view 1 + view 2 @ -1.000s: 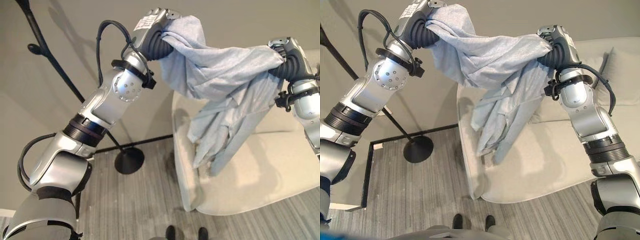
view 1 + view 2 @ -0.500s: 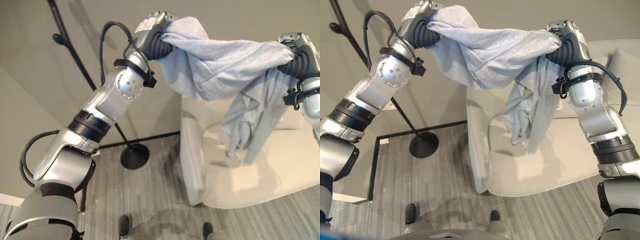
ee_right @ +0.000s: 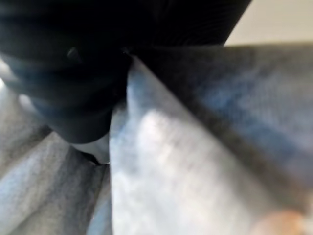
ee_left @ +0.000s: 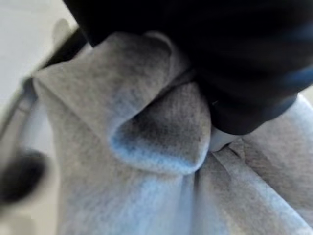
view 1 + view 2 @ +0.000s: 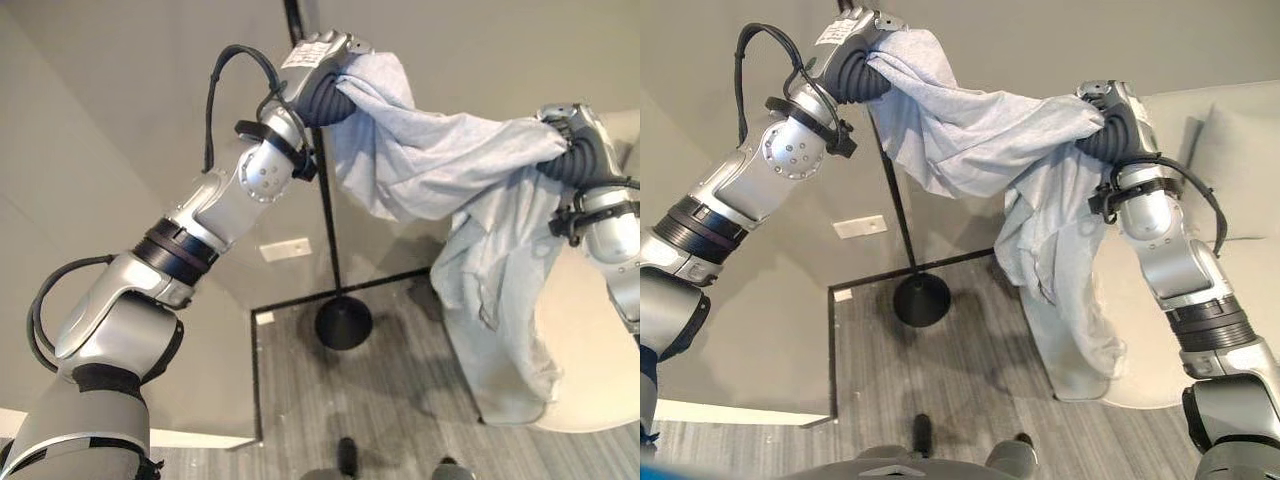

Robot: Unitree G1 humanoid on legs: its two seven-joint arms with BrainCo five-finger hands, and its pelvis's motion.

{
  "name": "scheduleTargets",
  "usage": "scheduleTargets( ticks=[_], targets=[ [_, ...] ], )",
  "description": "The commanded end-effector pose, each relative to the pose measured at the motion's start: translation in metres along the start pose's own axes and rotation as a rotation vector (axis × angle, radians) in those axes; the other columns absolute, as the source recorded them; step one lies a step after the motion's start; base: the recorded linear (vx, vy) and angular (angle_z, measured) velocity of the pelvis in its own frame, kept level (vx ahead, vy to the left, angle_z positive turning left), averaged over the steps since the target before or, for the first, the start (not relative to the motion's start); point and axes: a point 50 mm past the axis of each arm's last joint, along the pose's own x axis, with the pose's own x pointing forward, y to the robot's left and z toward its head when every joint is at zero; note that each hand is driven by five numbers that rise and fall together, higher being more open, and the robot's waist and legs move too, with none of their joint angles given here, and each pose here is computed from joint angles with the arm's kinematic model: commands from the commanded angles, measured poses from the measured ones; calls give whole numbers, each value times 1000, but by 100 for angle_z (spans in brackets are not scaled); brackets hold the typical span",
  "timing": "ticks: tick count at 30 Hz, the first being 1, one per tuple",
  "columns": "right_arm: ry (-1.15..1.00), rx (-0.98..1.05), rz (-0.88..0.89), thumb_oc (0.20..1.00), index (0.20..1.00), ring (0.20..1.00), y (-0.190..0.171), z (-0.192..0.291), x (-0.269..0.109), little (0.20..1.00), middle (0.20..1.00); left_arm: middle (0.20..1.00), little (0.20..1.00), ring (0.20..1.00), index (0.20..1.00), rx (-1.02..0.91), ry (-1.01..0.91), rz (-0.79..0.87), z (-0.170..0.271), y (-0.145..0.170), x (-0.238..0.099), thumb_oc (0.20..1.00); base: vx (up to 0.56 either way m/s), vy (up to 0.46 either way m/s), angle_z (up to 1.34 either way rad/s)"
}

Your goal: Hang the clothes on the sofa on the clothes rack.

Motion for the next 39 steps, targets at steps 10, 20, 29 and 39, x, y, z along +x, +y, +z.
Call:
scheduleTargets(
  ticks=[10, 20, 29, 39],
  targets=[
    [-79, -32, -163, 200, 200, 200, -46, 13, 17, 200, 200, 200, 200, 200, 200, -32, -60, 99, 14, 22, 4, 200, 77, -6, 37],
    [-78, -17, -142, 200, 200, 200, -34, 12, 11, 200, 200, 200, 200, 200, 200, -64, -113, 69, 26, 15, 3, 200, 22, 2, 17],
    [-120, -1, -155, 200, 200, 200, -34, 24, 22, 200, 200, 200, 200, 200, 200, -42, -134, 94, 29, 25, 6, 200, 9, 75, -5],
    [-170, -18, -211, 200, 200, 200, -49, 39, 40, 200, 200, 200, 200, 200, 200, 12, -157, 140, 33, 43, 11, 200, 53, 36, 16]
  ],
)
